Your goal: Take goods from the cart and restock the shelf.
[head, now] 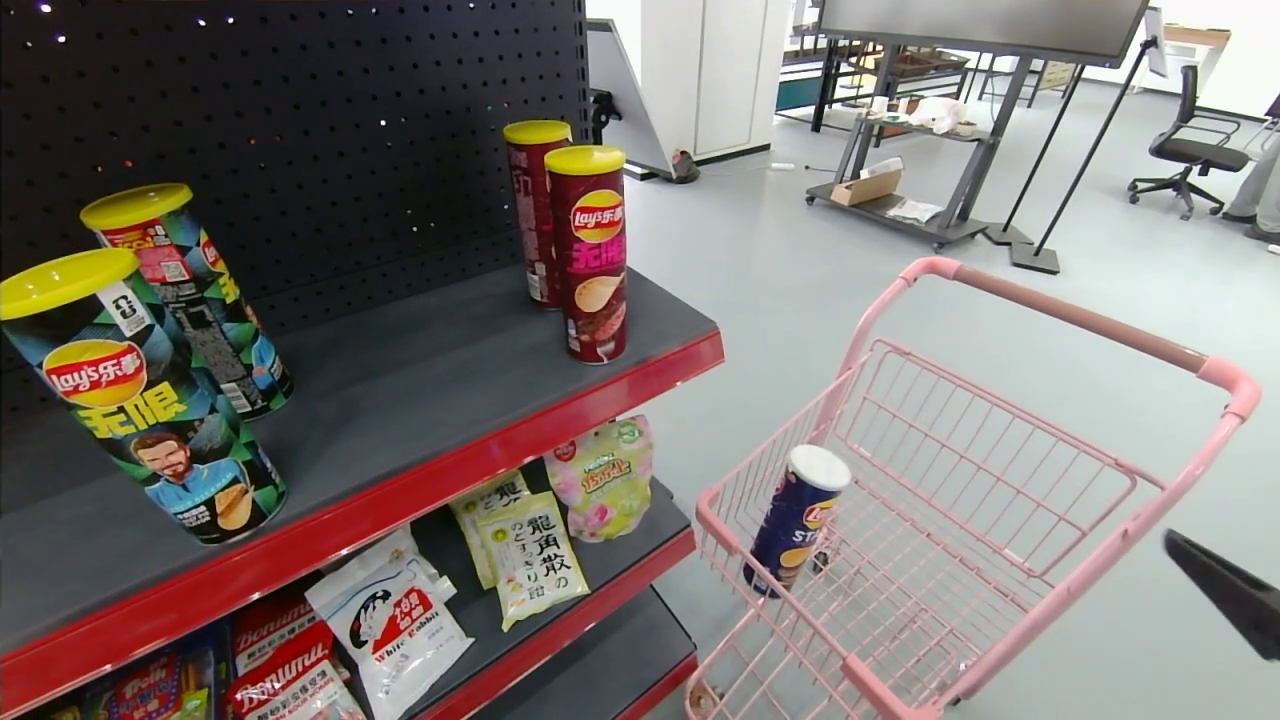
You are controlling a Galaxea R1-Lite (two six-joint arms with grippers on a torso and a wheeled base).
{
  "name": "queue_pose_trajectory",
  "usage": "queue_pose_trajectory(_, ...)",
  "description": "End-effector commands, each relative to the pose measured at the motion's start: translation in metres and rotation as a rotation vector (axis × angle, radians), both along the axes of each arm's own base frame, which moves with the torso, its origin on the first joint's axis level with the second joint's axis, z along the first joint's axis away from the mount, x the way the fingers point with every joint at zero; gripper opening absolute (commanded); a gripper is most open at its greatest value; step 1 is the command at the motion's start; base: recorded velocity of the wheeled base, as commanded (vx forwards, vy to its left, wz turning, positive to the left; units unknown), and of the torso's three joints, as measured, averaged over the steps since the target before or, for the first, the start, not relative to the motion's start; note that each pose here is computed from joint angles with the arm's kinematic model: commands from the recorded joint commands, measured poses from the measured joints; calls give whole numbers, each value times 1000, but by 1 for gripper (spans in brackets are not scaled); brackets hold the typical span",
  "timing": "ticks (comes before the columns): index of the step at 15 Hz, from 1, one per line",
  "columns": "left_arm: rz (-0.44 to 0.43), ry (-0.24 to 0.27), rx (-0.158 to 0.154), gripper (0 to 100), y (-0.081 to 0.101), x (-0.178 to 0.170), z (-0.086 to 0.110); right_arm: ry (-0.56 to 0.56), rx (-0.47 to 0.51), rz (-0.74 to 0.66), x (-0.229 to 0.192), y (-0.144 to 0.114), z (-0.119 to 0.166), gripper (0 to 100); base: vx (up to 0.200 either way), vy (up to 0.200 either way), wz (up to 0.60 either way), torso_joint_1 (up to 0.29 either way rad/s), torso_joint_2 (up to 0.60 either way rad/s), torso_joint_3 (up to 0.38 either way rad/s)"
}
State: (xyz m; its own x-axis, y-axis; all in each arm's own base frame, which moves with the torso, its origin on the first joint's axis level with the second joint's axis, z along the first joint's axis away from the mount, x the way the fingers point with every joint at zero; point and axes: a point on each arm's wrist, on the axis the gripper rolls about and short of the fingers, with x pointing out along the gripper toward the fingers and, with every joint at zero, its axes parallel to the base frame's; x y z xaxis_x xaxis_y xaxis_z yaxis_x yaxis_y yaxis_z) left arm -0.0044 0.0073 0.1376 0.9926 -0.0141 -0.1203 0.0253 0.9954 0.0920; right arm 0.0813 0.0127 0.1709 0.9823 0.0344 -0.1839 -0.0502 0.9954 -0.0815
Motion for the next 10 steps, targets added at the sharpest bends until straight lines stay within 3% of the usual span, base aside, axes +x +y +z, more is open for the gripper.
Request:
queue_pose_trajectory(1,-12,32,-35,100,-9,30,25,287,82,74,121,31,-46,100,0,0,0,0,0,0)
queue_pose_trajectory(2,-11,36,-35,100,-9,31,25,293,103,81,129,35,-53,100,0,0,0,0,0,0)
queue_pose_trajectory(3,-11,41,-37,100,-9,30,22,274,168,93,157,49,-83,100,0,0,0,0,0,0)
queue_pose_trajectory(5,-3,40,-36,100,-8,28,18,208,179,122,177,60,-116,100,0,0,0,0,0,0)
queue_pose_trajectory(7,-1,34,-36,100,-8,28,21,213,176,163,173,71,-135,100,0,0,0,0,0,0)
queue_pose_trajectory(10,14,29,-33,100,-8,28,22,224,187,203,168,83,-138,100,0,0,0,0,0,0)
